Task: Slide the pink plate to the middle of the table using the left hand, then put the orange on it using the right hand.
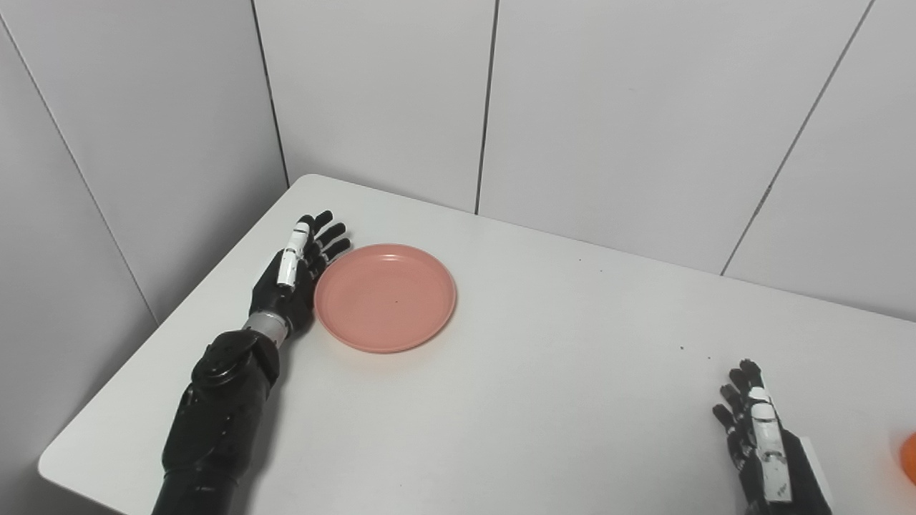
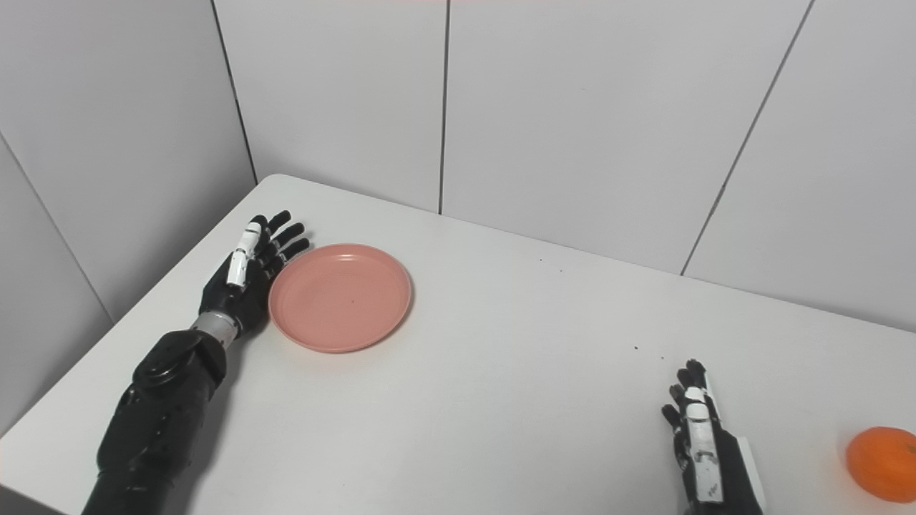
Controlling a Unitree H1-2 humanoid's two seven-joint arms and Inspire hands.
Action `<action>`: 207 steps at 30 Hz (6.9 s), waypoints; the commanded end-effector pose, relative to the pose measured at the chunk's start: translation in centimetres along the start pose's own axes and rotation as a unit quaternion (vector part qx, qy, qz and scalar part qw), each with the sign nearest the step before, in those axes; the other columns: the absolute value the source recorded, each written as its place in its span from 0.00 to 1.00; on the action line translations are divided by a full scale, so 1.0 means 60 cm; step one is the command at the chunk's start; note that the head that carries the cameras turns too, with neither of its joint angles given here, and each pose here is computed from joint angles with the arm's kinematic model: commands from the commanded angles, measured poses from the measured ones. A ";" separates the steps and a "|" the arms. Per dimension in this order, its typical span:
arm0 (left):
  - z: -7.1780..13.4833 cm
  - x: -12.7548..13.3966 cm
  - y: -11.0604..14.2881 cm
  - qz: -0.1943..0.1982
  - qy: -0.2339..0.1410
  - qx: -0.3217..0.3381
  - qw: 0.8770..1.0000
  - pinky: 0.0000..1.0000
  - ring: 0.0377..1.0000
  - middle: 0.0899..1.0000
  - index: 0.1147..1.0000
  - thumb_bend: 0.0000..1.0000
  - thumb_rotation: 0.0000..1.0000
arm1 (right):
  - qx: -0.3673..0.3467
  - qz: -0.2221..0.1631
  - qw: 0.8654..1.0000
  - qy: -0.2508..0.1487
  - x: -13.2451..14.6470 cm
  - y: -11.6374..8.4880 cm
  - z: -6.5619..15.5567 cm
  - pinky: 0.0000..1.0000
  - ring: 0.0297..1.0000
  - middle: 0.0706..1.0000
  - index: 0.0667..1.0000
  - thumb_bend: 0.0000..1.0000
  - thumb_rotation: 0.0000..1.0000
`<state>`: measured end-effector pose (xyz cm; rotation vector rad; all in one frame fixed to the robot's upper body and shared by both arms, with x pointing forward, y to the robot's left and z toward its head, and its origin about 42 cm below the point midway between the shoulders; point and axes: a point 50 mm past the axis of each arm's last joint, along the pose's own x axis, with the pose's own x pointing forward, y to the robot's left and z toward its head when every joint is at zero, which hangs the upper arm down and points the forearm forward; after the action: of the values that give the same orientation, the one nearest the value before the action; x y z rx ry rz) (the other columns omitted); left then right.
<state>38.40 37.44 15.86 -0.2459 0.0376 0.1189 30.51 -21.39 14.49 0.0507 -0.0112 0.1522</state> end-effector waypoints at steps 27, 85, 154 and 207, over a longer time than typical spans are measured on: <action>-0.022 0.028 -0.126 -0.073 0.043 -0.013 0.996 0.90 0.89 0.89 0.87 0.36 1.00 | -0.024 0.004 0.999 -0.031 0.007 0.006 0.019 1.00 1.00 1.00 1.00 0.20 1.00; -0.086 -0.075 -0.347 -0.205 0.098 -0.070 0.971 0.95 0.95 0.95 0.93 0.38 1.00 | -0.015 -0.012 0.999 -0.028 0.015 0.078 0.056 1.00 0.99 1.00 0.99 0.24 1.00; -0.105 -0.036 -0.205 -0.178 0.084 -0.101 0.975 1.00 1.00 1.00 1.00 0.34 1.00 | -0.474 -0.297 0.820 -0.123 -0.040 -0.102 0.241 0.79 0.89 0.94 0.93 0.93 0.45; -0.074 -0.044 -0.210 -0.176 0.094 -0.103 0.974 1.00 1.00 1.00 1.00 0.30 1.00 | -0.442 -0.299 0.843 0.069 0.024 -0.220 0.141 0.74 0.87 0.93 0.94 1.00 0.39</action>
<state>37.50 23.61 15.02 -0.4706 0.1324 -0.2633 33.06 -34.20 20.36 -0.8733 0.1456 -0.4437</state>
